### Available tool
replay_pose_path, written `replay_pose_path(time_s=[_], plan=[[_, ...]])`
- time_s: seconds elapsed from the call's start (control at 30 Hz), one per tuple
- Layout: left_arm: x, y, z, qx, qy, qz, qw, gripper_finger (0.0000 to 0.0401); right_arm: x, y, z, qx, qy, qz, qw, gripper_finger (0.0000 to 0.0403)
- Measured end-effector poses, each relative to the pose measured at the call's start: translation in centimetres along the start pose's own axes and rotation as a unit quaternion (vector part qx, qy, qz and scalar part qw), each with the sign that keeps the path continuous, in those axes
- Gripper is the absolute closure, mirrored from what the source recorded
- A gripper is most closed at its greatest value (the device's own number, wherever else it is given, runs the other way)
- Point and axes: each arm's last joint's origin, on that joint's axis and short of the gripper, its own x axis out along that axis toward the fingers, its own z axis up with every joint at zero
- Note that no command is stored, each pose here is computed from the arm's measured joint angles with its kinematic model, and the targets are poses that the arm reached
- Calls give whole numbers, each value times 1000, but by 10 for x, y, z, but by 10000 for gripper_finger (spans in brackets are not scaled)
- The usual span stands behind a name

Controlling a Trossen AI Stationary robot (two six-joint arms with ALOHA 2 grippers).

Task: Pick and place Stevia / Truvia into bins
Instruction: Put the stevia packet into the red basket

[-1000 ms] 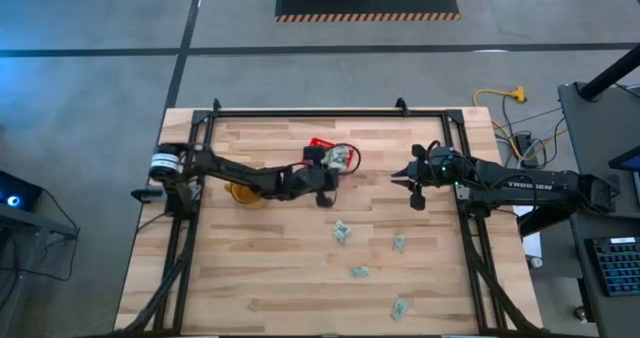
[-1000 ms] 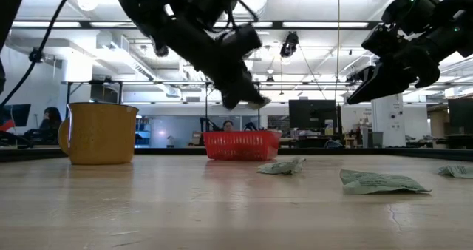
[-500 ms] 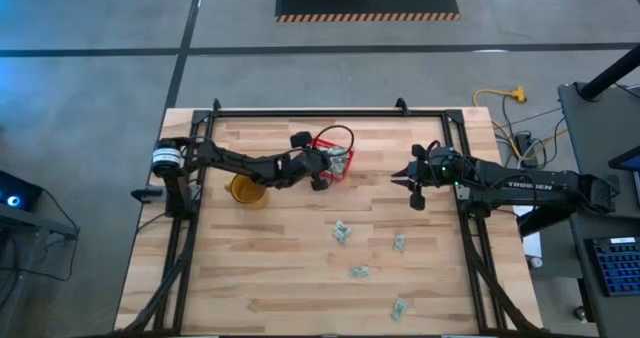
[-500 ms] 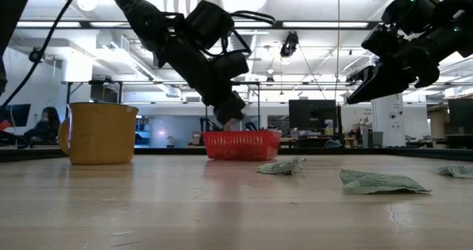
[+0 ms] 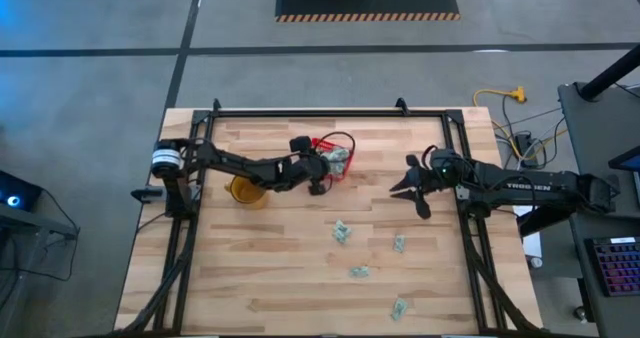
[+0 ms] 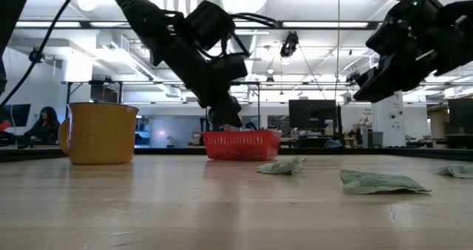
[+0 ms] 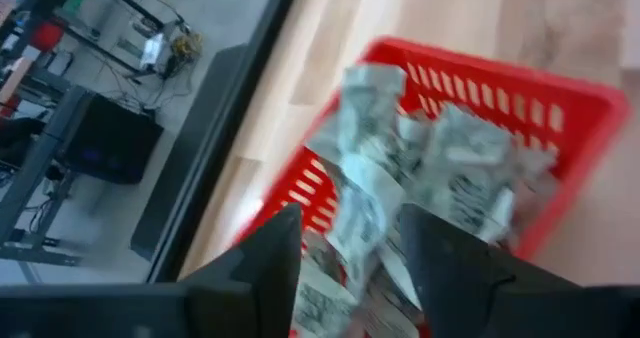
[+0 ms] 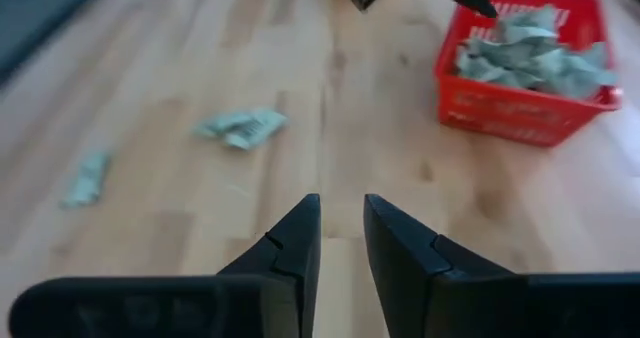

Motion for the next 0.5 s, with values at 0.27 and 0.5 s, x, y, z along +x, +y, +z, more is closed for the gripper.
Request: replay_pose_path(time_s=[0.27,0.5], plan=[[-16,-13,0,35,17,-27,999,232,5,14,-3,73,9,55,996,319],[-47,-22,12,51,-10,-54,997,232,10,43,-8,76,39,116,990,323]])
